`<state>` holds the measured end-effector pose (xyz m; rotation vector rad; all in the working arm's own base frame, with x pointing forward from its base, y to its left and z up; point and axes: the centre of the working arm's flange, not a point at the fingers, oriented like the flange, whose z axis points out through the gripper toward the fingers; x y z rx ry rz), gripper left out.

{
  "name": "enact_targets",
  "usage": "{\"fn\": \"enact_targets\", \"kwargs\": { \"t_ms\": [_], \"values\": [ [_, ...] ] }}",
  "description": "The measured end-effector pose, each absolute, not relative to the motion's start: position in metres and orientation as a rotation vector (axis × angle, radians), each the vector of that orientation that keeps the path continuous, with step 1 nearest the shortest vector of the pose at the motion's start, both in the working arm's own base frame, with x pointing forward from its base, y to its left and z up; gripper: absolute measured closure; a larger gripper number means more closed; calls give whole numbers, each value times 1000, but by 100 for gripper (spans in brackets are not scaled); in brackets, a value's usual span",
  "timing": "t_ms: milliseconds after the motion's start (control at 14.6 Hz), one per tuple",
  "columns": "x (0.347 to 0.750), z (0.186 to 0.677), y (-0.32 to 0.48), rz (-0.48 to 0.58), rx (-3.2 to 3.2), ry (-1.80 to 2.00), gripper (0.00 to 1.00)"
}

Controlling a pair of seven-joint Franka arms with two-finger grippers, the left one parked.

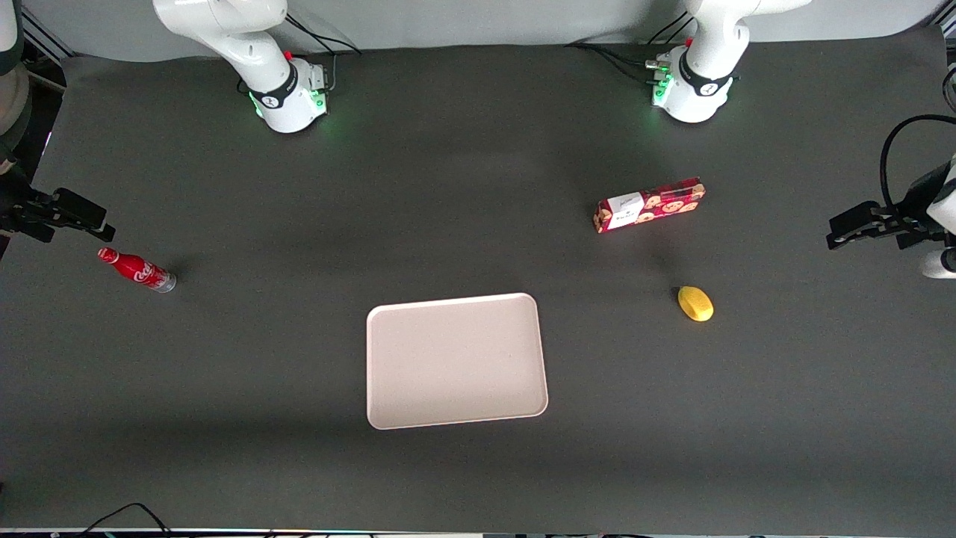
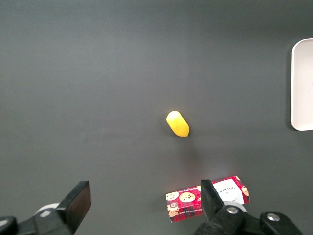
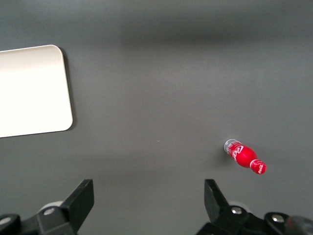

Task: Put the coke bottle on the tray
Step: 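Move the open right gripper down over the red Coca-Cola bottle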

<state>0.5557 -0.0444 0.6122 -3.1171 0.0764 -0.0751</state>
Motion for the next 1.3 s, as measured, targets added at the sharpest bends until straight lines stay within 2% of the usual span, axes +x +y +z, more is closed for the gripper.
{"fn": "enact_targets", "kwargs": {
  "t_ms": [684, 958, 1300],
  "values": [
    [555, 610, -43, -58, -3117, 71, 0],
    [546, 601, -68, 43, -3111, 145, 0],
    [525, 563, -138, 172, -3132, 331, 0]
  ]
}}
